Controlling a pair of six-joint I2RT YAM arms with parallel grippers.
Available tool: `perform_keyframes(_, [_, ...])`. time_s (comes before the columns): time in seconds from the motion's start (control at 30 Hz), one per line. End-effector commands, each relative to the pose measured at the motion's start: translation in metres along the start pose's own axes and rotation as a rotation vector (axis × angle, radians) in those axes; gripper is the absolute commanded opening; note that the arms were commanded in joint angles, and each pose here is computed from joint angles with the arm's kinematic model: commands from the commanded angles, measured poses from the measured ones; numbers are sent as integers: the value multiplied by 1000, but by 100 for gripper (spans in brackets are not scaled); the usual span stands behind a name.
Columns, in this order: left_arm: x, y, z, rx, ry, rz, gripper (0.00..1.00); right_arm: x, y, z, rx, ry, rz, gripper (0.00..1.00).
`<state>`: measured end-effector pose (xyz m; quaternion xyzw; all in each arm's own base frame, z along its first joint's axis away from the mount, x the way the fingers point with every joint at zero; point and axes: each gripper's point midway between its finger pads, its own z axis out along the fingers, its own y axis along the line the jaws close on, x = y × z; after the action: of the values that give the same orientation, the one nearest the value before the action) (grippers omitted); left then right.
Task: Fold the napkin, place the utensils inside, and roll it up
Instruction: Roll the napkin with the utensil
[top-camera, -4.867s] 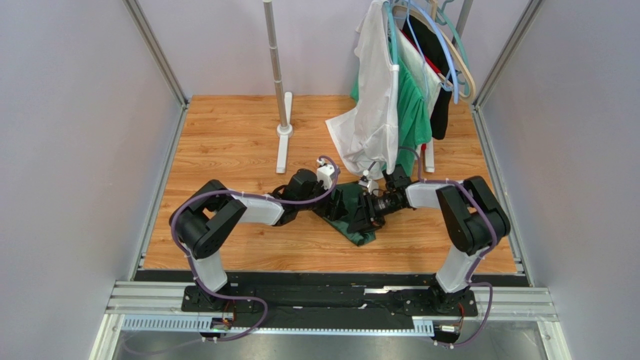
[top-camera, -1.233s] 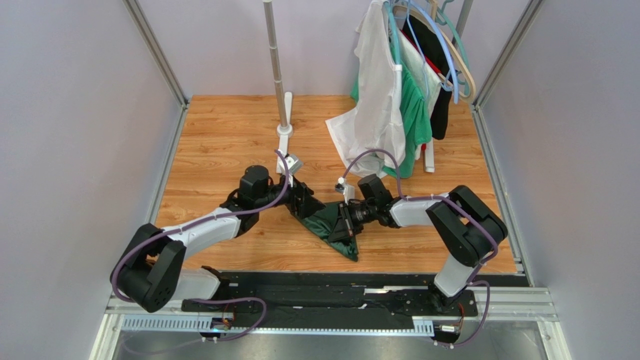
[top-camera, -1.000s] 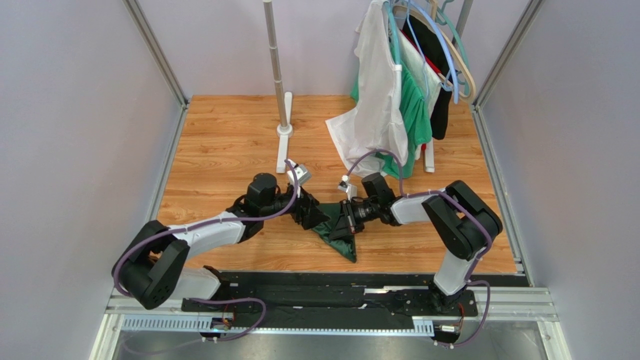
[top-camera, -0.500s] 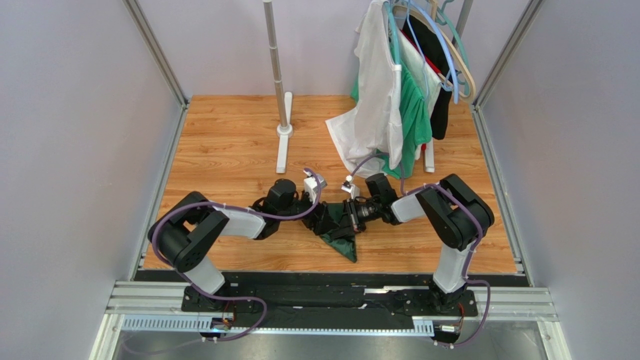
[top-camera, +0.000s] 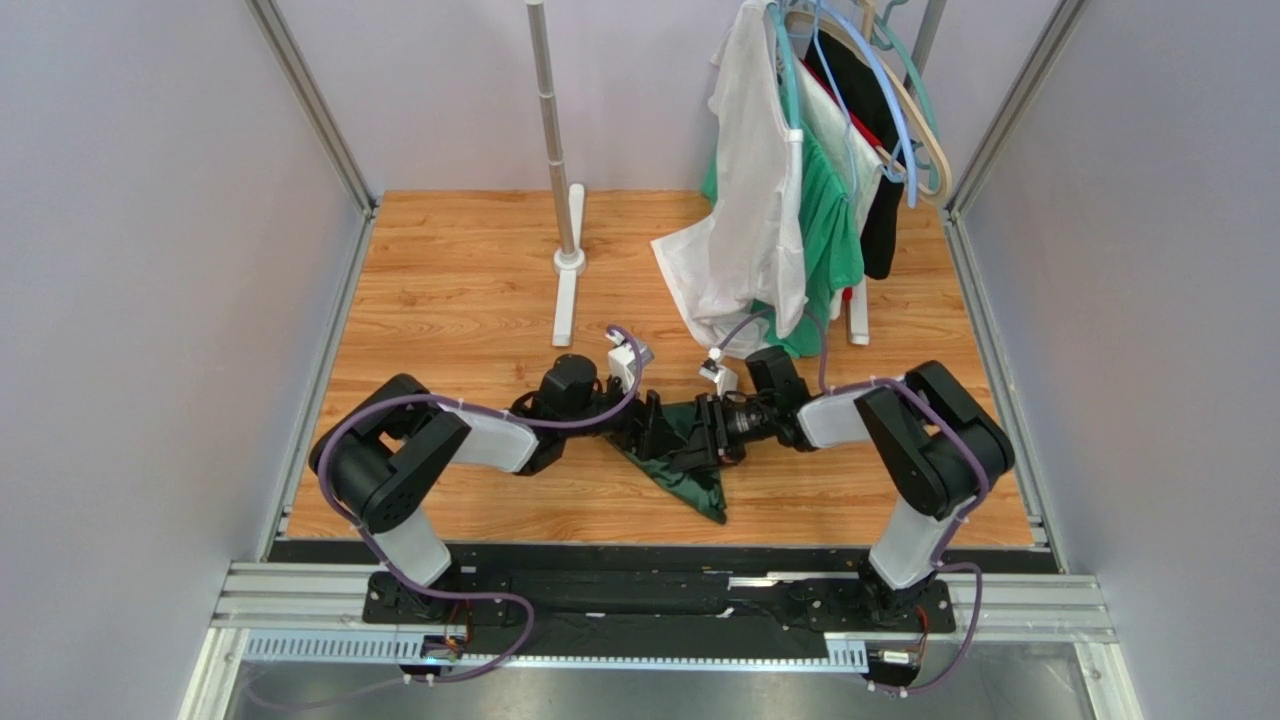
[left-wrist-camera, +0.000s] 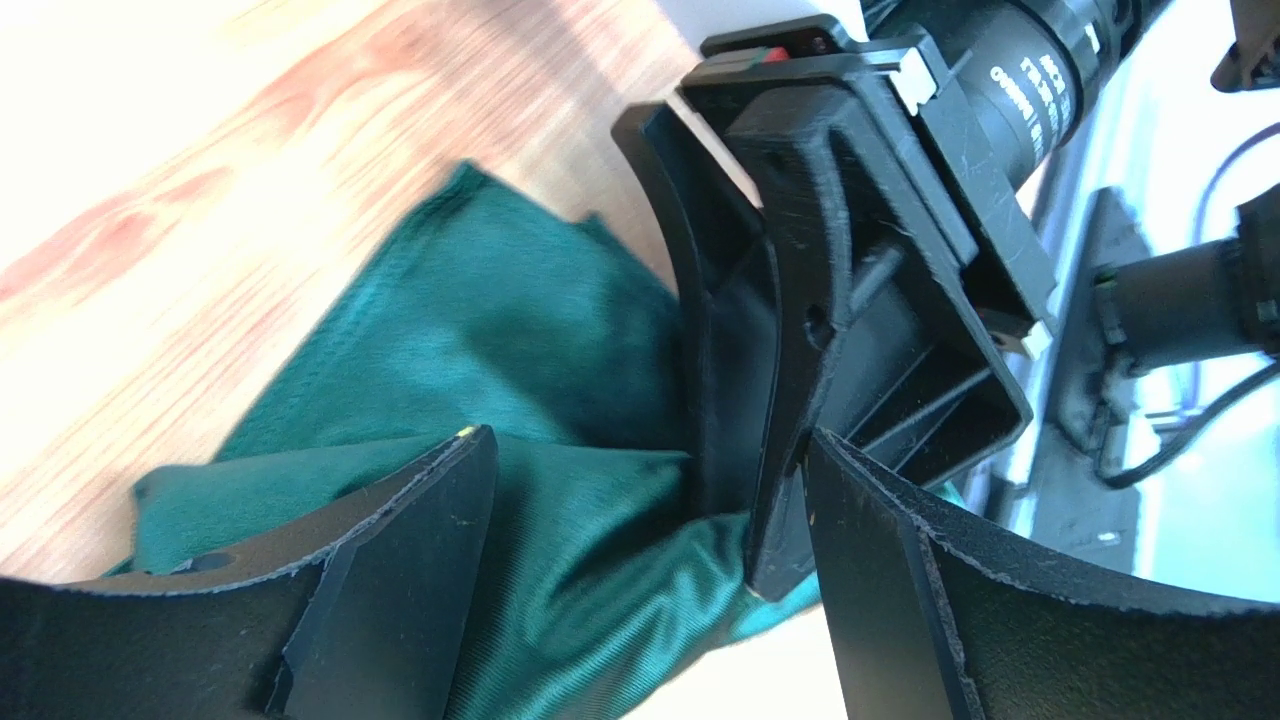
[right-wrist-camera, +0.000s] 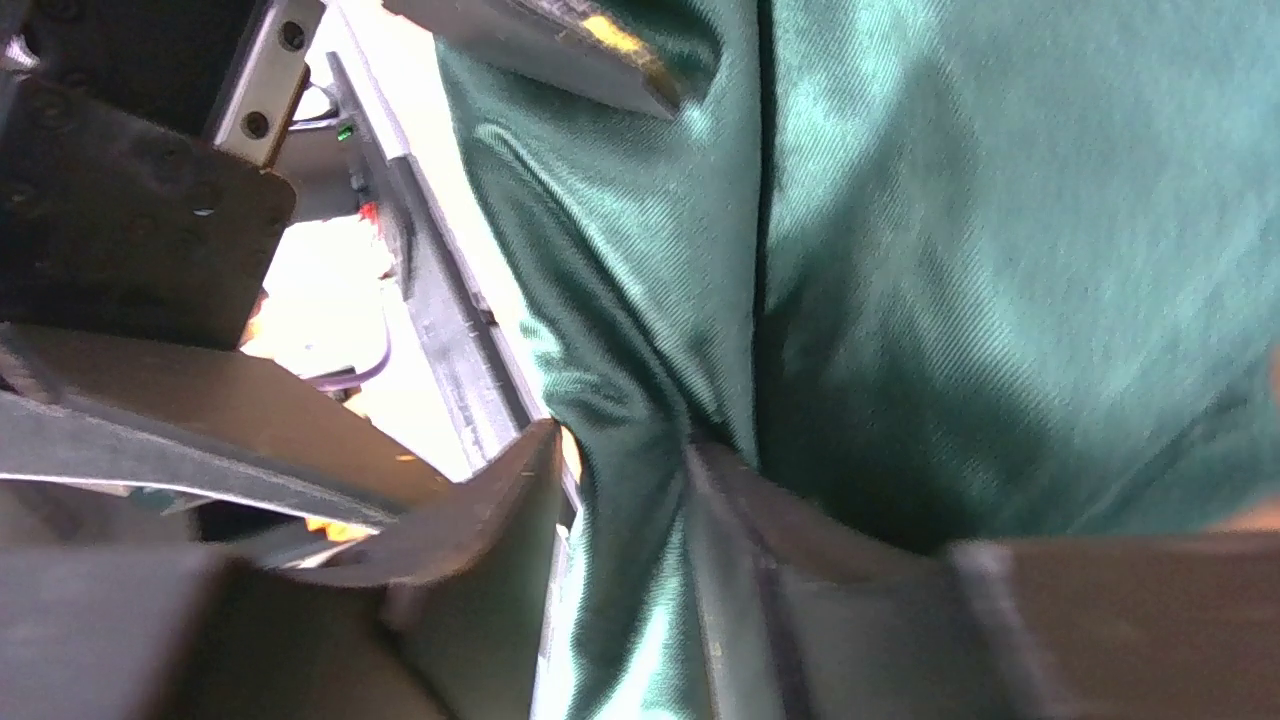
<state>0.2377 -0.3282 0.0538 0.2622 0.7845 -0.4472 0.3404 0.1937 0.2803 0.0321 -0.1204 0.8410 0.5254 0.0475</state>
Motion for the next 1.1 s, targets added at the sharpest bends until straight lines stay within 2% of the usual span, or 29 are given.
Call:
perform_keyframes(0.0, [27, 23, 0, -103, 77, -69, 82, 2, -2, -17, 115, -54, -70, 48])
perform_keyframes(0.07, [29, 25, 1, -106, 82, -82, 82, 3, 7, -29, 136, -82, -86, 54])
perform_keyframes(0.33, [38, 27, 7, -76, 109, -125, 82, -9, 21, -75, 335, -258, -189, 57])
perform_keyframes(0.43, [37, 26, 8, -69, 104, -136, 83, -8, 44, -79, 338, -305, -357, 58])
perform_keyframes(0.47, [35, 26, 8, -64, 99, -140, 83, -15, 48, -86, 392, -364, -419, 58])
perform_keyframes(0.53, [33, 25, 9, -58, 98, -146, 83, -5, 58, -75, 416, -347, -545, 58])
perform_keyframes(0.63, [31, 28, 10, -50, 114, -170, 82, -5, 66, -67, 484, -393, -688, 59])
perform_keyframes(0.67, [30, 28, 9, -39, 118, -180, 83, -12, 61, -70, 555, -422, -740, 59])
perform_keyframes(0.8, [30, 34, 6, -35, 119, -228, 83, -9, 63, -48, 637, -400, -899, 60])
perform_keyframes(1.07, [31, 38, 2, -29, 144, -265, 83, -6, 29, -12, 767, -260, -995, 60])
